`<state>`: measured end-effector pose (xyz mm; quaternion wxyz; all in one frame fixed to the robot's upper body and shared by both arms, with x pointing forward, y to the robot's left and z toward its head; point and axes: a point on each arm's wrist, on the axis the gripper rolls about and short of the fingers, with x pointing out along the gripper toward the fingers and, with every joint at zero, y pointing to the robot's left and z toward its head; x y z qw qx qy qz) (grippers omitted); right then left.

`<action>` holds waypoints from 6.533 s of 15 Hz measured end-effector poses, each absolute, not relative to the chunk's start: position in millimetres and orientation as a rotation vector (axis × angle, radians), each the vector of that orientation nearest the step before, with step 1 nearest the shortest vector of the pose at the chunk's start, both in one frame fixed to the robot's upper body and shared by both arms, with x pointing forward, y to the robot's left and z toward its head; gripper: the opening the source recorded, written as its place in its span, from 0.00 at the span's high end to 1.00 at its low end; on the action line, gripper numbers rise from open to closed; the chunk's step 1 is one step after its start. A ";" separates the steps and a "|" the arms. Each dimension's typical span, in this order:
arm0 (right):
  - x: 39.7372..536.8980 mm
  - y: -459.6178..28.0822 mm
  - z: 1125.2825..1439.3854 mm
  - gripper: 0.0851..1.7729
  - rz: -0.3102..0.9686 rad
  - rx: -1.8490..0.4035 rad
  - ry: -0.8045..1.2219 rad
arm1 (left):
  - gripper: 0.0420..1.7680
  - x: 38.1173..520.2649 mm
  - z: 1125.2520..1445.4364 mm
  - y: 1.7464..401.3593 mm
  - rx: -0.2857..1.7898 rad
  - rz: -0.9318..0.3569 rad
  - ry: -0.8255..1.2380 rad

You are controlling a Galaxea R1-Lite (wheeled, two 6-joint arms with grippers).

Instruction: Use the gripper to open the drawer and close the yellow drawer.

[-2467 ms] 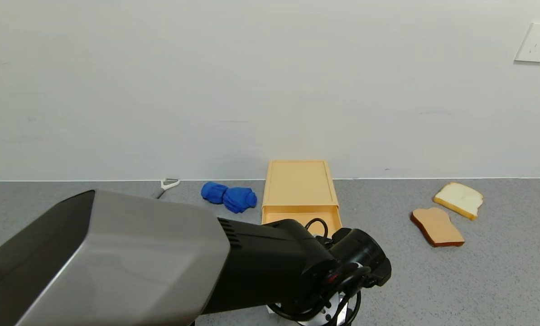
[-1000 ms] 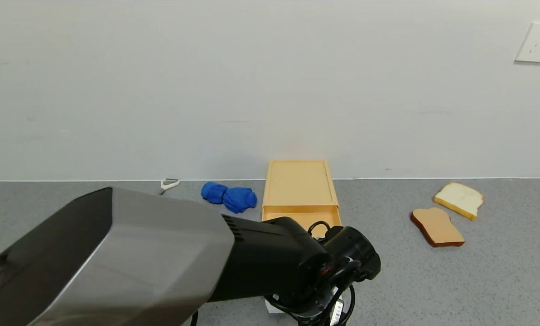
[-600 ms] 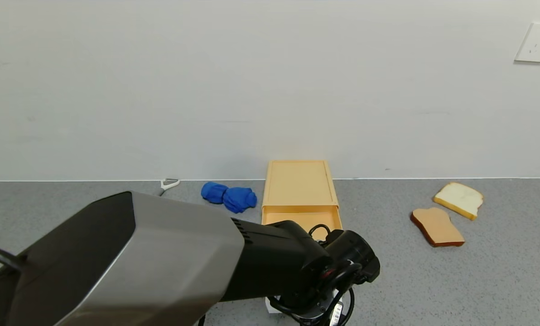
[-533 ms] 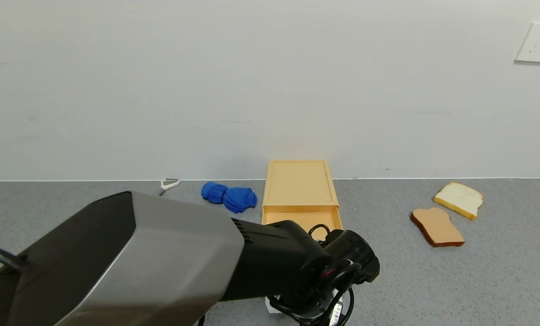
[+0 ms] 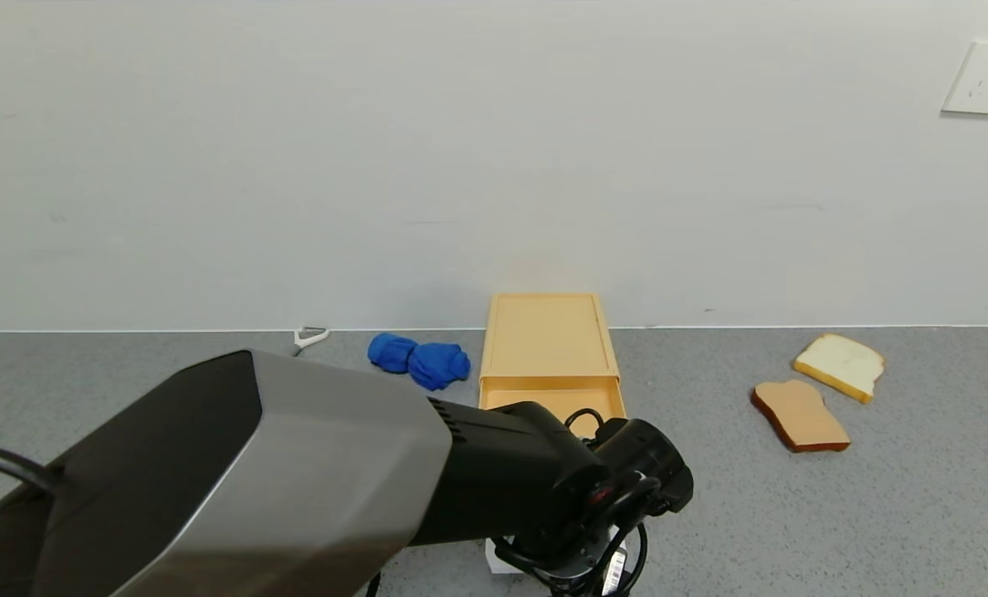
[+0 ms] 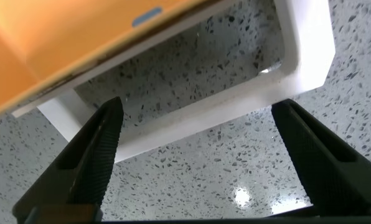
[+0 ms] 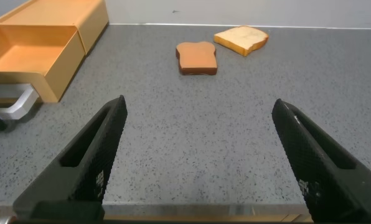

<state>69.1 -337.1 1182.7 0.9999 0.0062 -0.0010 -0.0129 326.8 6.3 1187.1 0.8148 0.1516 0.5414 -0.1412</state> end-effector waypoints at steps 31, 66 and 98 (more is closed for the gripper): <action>69.1 -337.1 1182.7 0.04 -0.026 0.012 -0.002 | 0.03 402.2 1199.6 15.8 0.361 -0.300 1.026; 69.1 -337.1 1182.7 0.04 -0.025 0.012 -0.002 | 0.03 459.2 1201.4 23.3 0.367 -0.307 0.842; 69.1 -337.1 1182.7 0.04 -0.026 0.012 -0.002 | 0.03 336.1 1374.5 202.2 0.118 -0.320 0.662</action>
